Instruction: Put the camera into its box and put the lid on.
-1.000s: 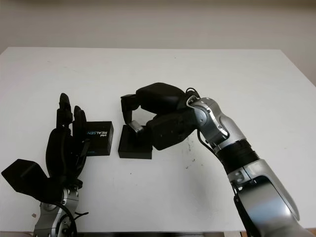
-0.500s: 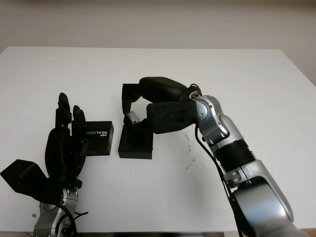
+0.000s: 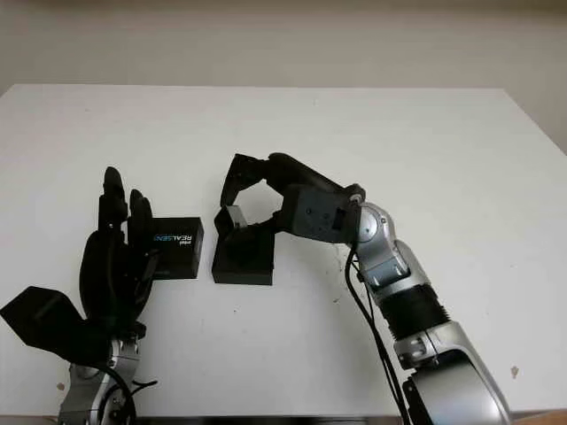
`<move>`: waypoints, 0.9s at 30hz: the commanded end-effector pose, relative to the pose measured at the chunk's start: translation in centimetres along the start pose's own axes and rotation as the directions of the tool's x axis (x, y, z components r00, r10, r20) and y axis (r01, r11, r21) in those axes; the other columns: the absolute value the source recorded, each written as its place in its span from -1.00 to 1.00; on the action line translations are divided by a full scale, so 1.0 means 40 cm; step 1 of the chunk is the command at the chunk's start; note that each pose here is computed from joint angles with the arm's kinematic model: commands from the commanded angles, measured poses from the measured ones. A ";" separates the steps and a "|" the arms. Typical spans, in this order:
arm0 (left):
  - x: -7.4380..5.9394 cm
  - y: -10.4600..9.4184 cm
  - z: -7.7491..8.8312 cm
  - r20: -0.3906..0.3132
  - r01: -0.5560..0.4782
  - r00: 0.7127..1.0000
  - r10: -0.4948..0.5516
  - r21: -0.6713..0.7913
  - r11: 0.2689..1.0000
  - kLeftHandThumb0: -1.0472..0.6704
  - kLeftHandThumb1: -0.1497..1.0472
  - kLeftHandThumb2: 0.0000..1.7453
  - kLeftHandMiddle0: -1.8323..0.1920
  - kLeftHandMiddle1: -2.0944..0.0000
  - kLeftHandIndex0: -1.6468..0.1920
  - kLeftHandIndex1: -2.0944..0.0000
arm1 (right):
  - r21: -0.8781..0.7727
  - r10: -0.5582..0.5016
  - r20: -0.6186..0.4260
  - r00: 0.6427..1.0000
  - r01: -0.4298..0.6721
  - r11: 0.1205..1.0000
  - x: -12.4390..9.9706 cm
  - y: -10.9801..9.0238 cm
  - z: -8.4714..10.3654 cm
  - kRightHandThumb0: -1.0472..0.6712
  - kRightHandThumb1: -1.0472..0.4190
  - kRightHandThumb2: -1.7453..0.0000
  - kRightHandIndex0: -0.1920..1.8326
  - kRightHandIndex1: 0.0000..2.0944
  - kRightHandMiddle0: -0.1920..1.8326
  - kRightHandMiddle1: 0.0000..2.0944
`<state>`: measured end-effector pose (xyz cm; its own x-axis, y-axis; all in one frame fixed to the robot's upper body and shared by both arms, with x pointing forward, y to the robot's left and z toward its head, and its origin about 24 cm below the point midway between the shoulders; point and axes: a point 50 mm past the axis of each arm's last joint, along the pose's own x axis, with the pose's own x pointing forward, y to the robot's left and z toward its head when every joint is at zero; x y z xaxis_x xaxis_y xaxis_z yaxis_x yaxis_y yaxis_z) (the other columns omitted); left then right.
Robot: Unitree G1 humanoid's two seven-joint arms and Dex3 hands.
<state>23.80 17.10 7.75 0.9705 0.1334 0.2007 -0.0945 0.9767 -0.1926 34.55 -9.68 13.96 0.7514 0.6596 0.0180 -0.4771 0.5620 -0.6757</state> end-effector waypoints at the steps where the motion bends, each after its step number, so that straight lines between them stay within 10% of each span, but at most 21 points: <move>1: -0.005 0.004 0.001 0.004 -0.007 1.000 0.007 0.001 1.000 -0.55 1.00 -0.52 0.99 0.96 0.99 0.97 | 0.033 -0.042 0.020 0.999 0.041 0.999 -0.007 -0.005 0.006 -0.28 -0.88 0.93 -0.79 -0.03 -0.50 0.63; 18: -0.010 0.007 -0.002 -0.004 -0.003 1.000 0.003 -0.008 1.000 -0.55 1.00 -0.52 1.00 0.98 1.00 0.98 | 0.316 -0.233 -0.047 0.971 0.236 0.919 -0.039 0.015 -0.010 -0.30 -0.89 0.94 -0.83 -0.09 -0.51 0.61; 27: -0.011 0.008 -0.002 0.003 -0.002 1.000 0.002 -0.007 1.000 -0.55 1.00 -0.52 1.00 1.00 1.00 1.00 | 0.420 -0.272 -0.114 0.955 0.295 0.859 -0.059 0.041 -0.029 -0.28 -0.92 0.94 -0.70 -0.58 -0.54 0.58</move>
<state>23.55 17.22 7.61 0.9704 0.1320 0.2024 -0.0901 0.9748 -0.2040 32.76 -10.93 11.69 0.8993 0.4259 0.0995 -0.3838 0.8775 -0.2874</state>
